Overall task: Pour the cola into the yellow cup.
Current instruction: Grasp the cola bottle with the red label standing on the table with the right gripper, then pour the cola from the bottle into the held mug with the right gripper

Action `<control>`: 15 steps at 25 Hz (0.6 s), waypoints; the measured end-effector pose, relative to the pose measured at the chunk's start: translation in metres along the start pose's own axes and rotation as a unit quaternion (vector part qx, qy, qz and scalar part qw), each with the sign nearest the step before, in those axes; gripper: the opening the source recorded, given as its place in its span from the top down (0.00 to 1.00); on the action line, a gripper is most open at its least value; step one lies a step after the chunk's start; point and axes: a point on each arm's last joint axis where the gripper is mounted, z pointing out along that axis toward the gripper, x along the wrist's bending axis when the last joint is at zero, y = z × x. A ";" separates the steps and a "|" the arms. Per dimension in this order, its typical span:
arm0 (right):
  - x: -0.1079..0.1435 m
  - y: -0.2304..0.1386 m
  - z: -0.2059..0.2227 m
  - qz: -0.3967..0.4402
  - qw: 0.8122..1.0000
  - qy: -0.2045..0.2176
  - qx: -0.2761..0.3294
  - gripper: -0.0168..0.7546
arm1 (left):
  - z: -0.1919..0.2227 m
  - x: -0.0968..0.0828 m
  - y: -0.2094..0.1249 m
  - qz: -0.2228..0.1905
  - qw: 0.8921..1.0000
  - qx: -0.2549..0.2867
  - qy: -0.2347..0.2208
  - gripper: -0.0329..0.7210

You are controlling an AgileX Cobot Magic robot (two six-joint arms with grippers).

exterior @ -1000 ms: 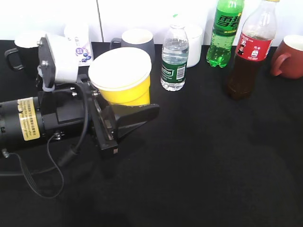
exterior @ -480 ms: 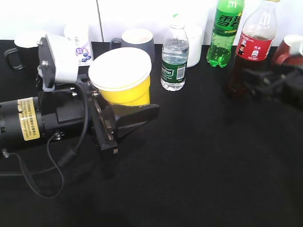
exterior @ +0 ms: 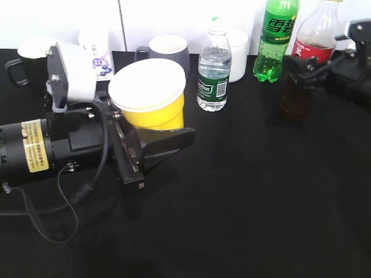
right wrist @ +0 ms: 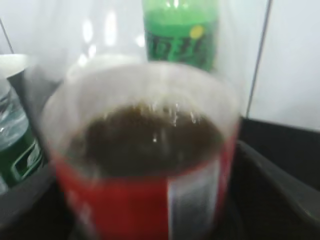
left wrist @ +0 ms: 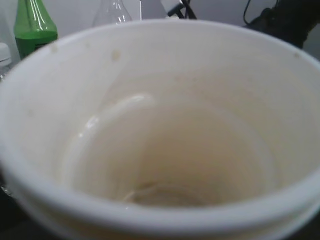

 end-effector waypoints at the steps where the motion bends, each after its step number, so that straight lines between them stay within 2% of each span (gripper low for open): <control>1: 0.000 0.000 0.002 -0.002 1.000 0.002 -0.001 0.13 | 0.000 0.000 0.000 0.000 1.000 0.000 0.000 0.38; 6: 0.001 -0.003 0.006 -0.008 1.000 0.014 -0.003 0.31 | 0.000 0.000 0.000 0.001 1.000 0.000 -0.001 0.38; 15: 0.001 -0.002 0.005 -0.008 1.000 0.016 -0.006 0.31 | 0.000 0.000 0.000 0.002 1.000 0.000 -0.001 0.38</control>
